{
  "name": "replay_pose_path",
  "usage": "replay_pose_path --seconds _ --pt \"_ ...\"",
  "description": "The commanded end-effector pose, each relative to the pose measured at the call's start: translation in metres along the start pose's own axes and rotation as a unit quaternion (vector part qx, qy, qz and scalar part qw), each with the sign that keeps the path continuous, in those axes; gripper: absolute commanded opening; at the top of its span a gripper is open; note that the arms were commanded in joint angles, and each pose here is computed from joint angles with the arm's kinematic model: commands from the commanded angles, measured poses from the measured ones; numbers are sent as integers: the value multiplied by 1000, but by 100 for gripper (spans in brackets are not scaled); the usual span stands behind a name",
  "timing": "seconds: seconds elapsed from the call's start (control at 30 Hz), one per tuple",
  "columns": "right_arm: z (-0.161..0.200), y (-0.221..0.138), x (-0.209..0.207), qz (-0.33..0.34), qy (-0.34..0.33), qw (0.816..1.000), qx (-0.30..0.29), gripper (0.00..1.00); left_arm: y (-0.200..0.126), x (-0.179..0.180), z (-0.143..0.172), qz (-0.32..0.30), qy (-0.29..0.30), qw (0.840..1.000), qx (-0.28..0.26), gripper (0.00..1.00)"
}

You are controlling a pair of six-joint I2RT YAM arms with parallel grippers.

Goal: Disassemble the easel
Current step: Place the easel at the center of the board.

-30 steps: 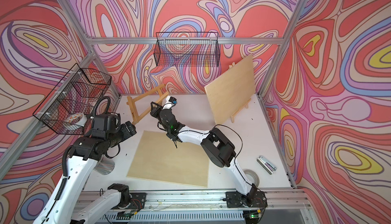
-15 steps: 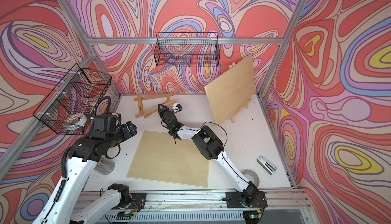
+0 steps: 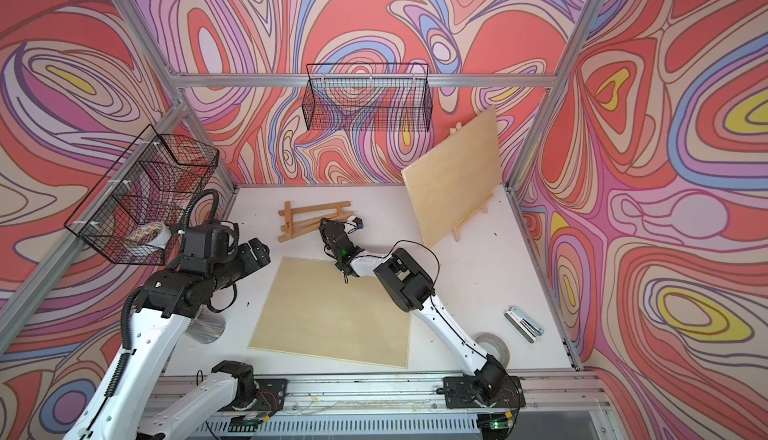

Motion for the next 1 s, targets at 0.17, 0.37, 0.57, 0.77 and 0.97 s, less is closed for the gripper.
replay_pose_path --seconds 0.17,0.37,0.57,0.77,0.97 --pt "14 6 -29 61 -42 997 23 31 -2 -1 -1 2 5 1000 -4 90" --pt "22 1 -41 109 -71 991 22 64 -2 -1 -2 1 4 1000 -5 91" --pt "27 -4 -41 147 -109 983 26 71 -2 -1 -1 1 4 1000 -4 91" --pt "28 -10 -31 176 -144 973 33 84 -3 -1 -2 0 5 1000 -5 92" --pt "31 -26 10 172 -262 949 40 84 -2 -2 -1 5 9 1000 -3 93"
Point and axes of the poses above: each gripper's point midway between its finger pads, its own y axis out along the fingers, its own x axis along the line the jaws close on, z = x × y, the point moved 4 cm from there along -y, back along the fingers, and after that the axes turned 3 degrees about y, right-handed, at the moved point
